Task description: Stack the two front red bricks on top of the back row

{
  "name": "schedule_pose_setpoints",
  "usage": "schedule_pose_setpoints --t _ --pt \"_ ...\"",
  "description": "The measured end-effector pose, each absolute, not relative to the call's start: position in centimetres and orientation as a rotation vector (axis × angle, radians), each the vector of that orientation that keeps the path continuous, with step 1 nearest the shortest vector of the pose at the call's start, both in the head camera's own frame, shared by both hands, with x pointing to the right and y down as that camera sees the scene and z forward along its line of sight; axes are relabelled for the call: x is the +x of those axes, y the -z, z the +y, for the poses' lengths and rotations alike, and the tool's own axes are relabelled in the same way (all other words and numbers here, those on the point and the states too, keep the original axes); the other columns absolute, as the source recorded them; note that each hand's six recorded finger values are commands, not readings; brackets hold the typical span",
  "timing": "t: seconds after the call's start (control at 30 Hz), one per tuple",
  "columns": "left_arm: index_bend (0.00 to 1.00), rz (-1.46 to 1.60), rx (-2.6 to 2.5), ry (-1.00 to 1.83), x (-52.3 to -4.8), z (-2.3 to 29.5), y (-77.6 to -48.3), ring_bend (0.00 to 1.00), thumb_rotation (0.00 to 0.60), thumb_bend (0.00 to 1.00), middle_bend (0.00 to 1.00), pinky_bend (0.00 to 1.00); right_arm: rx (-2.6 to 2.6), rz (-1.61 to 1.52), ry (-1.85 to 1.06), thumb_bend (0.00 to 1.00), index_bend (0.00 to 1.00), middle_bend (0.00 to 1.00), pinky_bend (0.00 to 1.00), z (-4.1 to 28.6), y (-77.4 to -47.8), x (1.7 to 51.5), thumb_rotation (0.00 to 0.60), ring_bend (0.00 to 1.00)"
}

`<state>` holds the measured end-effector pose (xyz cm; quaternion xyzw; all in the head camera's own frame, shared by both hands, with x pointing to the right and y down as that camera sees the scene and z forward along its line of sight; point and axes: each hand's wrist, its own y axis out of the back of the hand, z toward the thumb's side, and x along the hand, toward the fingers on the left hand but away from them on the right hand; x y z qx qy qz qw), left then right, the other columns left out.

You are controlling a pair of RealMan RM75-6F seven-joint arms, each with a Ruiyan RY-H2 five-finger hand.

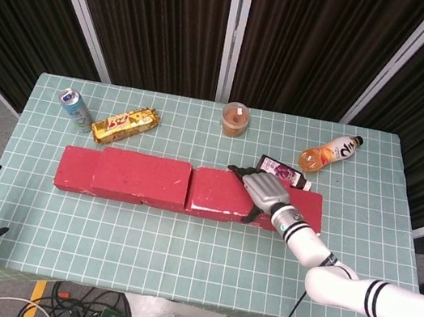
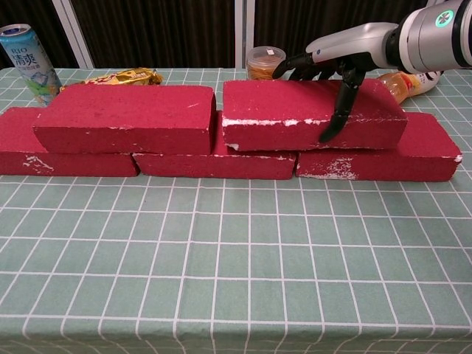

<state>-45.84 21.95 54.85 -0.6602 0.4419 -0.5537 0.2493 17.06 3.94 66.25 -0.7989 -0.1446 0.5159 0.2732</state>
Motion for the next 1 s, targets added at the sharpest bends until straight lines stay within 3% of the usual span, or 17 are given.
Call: schedule_pose_setpoints --t 1.0 --pt "0.03 1.195 -1.843 1.544 -46.1 22.5 -55.3 0.0 0.6 0.0 0.0 0.0 -2.134 -0.384 -1.423 0.03 0.0 0.2 0.13 4.0 -67.2 15.8 0.6 0.11"
